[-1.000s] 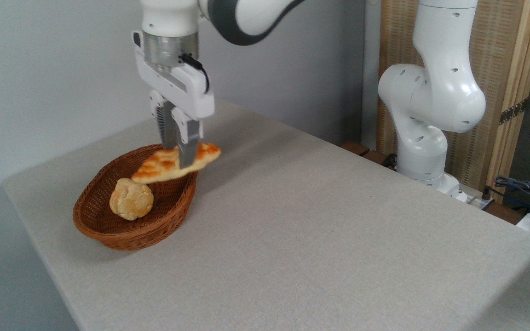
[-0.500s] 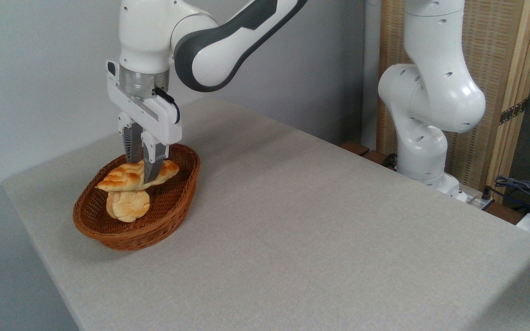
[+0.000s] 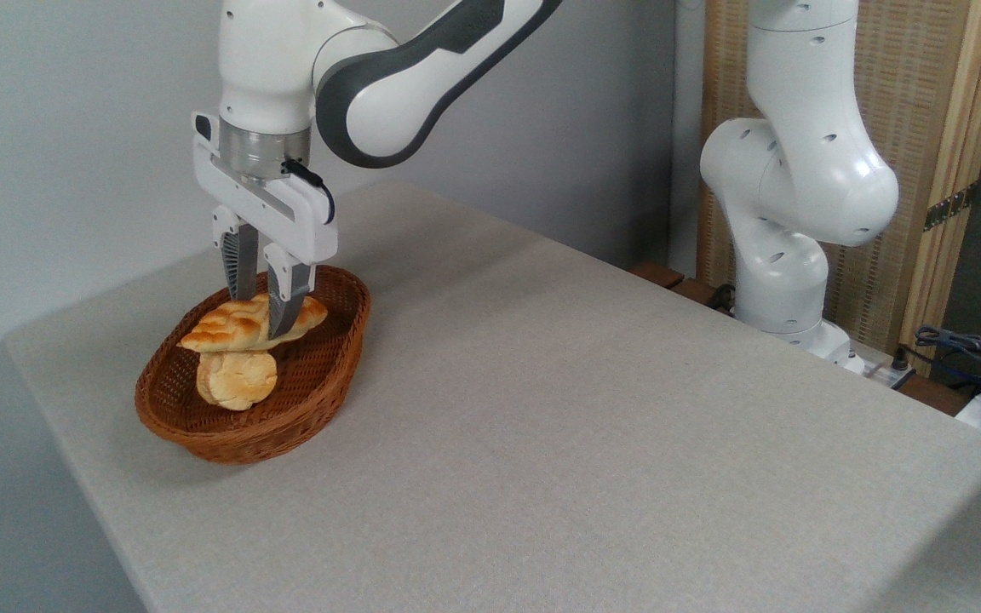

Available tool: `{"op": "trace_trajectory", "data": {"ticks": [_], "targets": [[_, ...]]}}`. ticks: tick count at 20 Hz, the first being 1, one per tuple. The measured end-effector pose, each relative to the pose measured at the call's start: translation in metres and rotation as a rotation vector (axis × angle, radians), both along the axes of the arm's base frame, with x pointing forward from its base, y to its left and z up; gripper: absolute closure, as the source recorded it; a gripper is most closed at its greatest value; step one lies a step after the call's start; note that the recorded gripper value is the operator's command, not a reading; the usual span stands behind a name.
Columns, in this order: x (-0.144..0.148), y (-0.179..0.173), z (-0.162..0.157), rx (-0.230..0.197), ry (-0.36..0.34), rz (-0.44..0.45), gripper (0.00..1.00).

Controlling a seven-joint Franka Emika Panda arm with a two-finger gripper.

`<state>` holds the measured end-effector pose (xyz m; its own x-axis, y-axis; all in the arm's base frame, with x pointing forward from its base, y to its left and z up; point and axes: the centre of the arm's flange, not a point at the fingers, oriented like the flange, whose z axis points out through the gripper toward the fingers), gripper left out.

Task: Put bread into the basket
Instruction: 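Lower the roll into the basket beside the bun and open the gripper, then raise the open gripper up away from the basket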

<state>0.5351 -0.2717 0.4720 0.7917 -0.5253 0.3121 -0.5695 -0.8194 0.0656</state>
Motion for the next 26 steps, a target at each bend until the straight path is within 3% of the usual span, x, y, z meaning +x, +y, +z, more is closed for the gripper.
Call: {"op": "trace_trajectory", "data": {"ticks": [6, 13, 18, 21, 26], "targets": [[0.001, -0.002, 0.007, -0.036, 0.017, 0.121, 0.00], [0.003, -0.002, 0.017, -0.044, 0.000, 0.127, 0.00], [0.017, 0.029, 0.055, -0.056, -0.044, 0.185, 0.00], [0.022, 0.062, 0.081, -0.020, -0.009, 0.207, 0.00], [0.029, 0.109, 0.069, 0.092, 0.054, 0.071, 0.00]]}}
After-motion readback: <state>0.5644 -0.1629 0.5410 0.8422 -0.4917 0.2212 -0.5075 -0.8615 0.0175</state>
